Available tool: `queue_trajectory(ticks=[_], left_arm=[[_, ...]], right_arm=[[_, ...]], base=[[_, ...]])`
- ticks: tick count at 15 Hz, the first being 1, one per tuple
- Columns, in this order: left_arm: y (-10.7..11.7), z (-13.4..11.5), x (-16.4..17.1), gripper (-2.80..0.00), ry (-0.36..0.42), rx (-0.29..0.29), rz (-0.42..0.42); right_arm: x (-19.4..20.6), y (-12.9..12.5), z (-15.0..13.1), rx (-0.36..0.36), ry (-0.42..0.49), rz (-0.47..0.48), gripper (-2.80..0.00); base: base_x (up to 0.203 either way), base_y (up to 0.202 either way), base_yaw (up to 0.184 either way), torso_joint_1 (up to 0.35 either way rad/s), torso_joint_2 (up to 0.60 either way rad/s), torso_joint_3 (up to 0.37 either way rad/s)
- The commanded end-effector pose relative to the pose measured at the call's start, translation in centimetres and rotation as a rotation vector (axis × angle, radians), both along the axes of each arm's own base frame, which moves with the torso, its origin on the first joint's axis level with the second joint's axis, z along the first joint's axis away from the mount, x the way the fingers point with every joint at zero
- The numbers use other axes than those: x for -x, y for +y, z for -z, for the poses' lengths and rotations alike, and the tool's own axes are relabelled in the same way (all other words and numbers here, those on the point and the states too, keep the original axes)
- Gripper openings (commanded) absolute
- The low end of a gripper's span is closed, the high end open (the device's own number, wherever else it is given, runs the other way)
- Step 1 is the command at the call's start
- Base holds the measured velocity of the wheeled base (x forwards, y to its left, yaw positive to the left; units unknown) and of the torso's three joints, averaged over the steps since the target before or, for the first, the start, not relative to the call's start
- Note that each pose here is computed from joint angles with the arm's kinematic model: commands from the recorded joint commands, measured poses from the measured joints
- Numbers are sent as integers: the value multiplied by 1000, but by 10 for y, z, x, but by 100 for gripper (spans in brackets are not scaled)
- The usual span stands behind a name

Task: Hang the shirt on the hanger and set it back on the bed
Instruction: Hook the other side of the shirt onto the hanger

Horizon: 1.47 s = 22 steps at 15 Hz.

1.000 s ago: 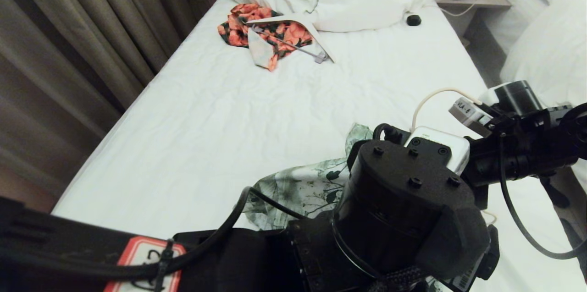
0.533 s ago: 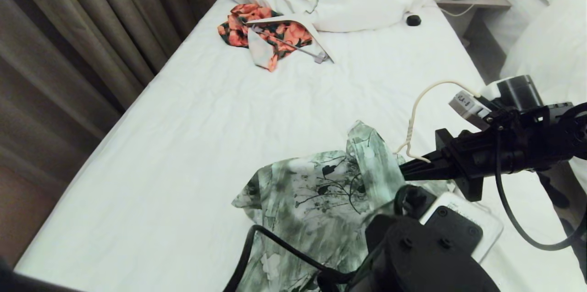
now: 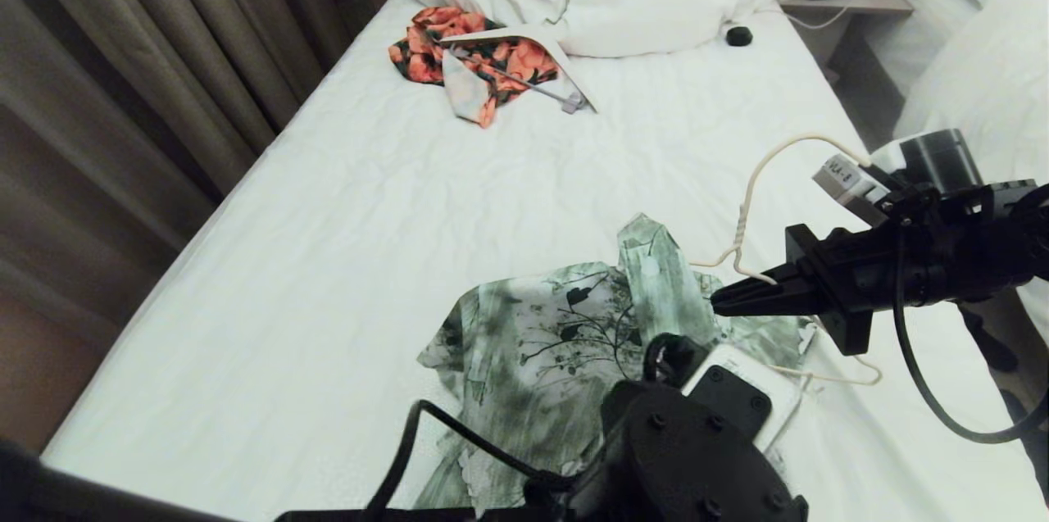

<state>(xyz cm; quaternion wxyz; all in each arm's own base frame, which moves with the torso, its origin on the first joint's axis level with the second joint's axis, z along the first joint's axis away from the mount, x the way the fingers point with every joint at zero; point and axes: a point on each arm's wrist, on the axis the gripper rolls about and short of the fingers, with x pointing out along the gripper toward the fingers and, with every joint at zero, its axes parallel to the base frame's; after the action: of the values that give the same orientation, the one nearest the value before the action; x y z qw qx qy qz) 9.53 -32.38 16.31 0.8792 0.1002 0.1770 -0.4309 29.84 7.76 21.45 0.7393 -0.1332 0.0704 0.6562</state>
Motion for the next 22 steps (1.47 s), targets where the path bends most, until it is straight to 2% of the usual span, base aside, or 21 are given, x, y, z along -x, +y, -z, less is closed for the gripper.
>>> queue_trajectory(ticks=[1, 5, 9, 11, 13, 14, 15, 17, 19, 22], left_arm=[[24, -17, 0, -280, -13, 44, -24], [84, -52, 12, -280, -63, 144, -94], [163, -83, 29, -280, -107, 250, -162], [198, -88, 36, -280, -121, 263, -202], [224, -86, 43, -280, -129, 223, -221], [229, -84, 44, 0, -157, 175, -215], [230, -84, 43, 0, -187, 145, -209], [226, -86, 41, 0, -182, 139, -149], [213, -87, 30, 0, -174, 100, -141], [188, -95, 11, 0, -182, 84, -126]], right_arm=[[1, 0, -2, -5, -9, -7, -280], [8, 13, -6, -7, -18, -53, -280], [12, 30, -10, -12, -33, -111, -280], [16, 42, -16, -21, -27, -143, -280], [22, 54, -20, -25, -27, -180, -280], [23, 57, -19, -24, -23, -191, -280], [26, 61, -20, -24, -23, -204, -280], [31, 68, -21, -25, -11, -227, -280], [36, 76, -21, -24, 2, -254, -280], [34, 81, -19, -20, 7, -262, -280]], base=[[0, 0, 0, 0, 0, 0], [0, 0, 0, 0, 0, 0], [0, 0, 0, 0, 0, 0], [0, 0, 0, 0, 0, 0], [0, 0, 0, 0, 0, 0], [0, 0, 0, 0, 0, 0], [0, 0, 0, 0, 0, 0], [0, 0, 0, 0, 0, 0], [0, 0, 0, 0, 0, 0], [0, 0, 0, 0, 0, 0]])
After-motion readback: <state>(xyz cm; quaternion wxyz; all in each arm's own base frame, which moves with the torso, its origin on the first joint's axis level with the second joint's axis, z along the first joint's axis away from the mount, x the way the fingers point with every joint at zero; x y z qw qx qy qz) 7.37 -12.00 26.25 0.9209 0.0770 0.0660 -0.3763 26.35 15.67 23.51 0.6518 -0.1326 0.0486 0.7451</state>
